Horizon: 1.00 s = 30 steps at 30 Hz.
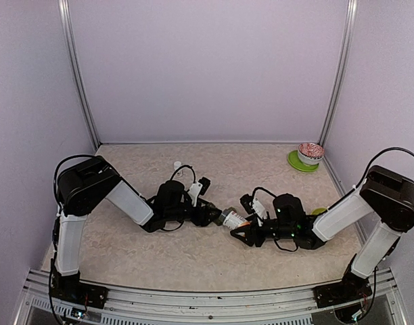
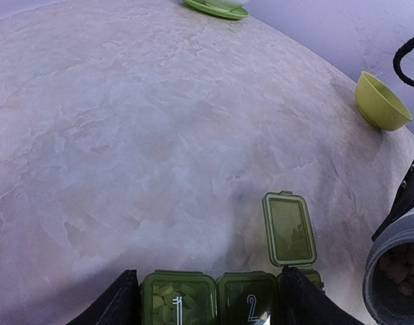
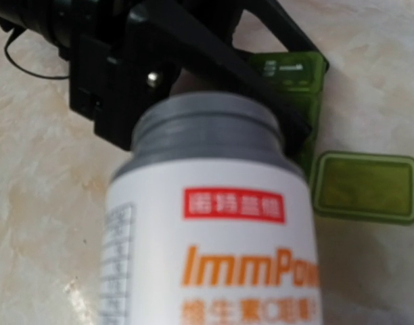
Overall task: Sort the pills into containers
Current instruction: Pour the pill into the compartment of the pill container.
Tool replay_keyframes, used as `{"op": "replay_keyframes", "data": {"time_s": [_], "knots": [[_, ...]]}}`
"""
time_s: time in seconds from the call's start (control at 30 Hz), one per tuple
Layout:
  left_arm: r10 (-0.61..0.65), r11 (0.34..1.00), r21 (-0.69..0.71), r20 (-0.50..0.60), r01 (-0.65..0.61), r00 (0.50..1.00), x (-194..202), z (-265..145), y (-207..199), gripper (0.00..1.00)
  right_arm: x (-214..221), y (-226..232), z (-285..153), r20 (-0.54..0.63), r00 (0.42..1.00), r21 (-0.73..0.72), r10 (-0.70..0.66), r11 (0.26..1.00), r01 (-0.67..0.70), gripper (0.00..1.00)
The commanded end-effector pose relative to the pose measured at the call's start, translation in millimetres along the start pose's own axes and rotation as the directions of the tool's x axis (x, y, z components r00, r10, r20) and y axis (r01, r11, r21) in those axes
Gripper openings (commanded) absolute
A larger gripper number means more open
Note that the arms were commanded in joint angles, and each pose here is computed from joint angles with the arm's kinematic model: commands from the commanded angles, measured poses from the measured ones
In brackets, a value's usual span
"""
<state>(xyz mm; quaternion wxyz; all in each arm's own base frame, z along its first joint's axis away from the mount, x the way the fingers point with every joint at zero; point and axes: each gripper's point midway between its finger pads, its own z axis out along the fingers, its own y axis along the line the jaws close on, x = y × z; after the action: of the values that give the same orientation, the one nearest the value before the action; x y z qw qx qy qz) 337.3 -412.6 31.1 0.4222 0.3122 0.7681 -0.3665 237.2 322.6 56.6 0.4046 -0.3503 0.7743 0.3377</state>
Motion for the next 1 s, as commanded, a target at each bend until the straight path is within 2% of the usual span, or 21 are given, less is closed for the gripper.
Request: {"op": "replay_keyframes", "data": {"time_s": [0.0,0.97], "knots": [[0.004,1.0,-0.01,-0.034,-0.004,0.999,14.3,-1.5,1.0,0.68,-3.6,0.9,6.0,-0.005,1.0,0.001,-0.001,1.0,0.001,0.0],[0.019,1.0,-0.016,-0.048,-0.02,0.999,27.6,1.6,5.5,0.66,3.4,-7.1,15.7,-0.11,0.993,0.045,0.034,0.999,-0.029,0.0]]}}
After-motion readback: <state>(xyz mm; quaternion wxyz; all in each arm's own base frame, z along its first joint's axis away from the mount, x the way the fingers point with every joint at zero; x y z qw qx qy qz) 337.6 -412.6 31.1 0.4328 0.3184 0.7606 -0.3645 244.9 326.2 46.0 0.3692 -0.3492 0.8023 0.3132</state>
